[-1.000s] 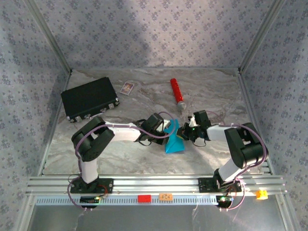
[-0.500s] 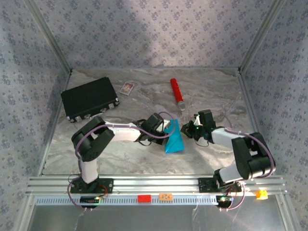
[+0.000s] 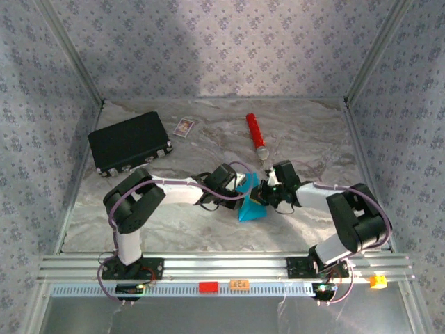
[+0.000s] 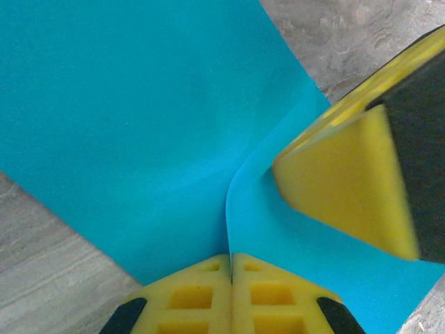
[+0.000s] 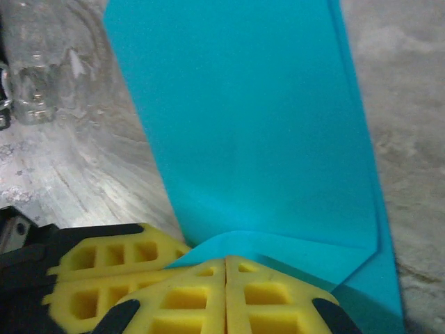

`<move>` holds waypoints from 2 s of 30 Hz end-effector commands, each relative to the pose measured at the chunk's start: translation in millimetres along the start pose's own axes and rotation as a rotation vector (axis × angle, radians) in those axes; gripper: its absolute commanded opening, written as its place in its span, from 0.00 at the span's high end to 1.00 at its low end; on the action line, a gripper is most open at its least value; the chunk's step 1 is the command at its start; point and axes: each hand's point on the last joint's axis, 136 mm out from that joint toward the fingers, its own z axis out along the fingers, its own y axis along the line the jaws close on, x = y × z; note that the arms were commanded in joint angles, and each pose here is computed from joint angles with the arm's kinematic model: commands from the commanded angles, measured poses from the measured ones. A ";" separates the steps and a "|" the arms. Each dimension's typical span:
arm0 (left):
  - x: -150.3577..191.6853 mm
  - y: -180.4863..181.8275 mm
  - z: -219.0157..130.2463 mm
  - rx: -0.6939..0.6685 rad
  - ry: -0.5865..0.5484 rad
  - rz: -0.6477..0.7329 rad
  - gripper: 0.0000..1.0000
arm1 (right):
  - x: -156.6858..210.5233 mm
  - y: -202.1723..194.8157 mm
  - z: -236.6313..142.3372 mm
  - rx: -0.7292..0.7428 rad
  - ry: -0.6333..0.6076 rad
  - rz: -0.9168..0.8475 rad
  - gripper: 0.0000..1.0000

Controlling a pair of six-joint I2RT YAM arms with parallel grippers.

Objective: Fold a paper plane with a square sheet of paper (pick it up from the middle)
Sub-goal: Fold the triangle a second time at the center of the table.

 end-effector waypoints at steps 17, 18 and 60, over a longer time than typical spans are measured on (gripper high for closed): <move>-16.9 3.9 -35.8 -0.075 -0.072 -0.090 0.71 | 10.2 -37.9 6.5 0.085 0.007 0.048 0.93; -19.3 2.3 -40.7 -0.073 -0.089 -0.103 0.70 | 9.7 -37.7 6.8 0.085 0.007 0.047 0.93; 42.5 -34.2 7.2 0.113 0.209 -0.109 0.96 | 8.5 -40.5 5.1 0.091 -0.003 0.057 0.93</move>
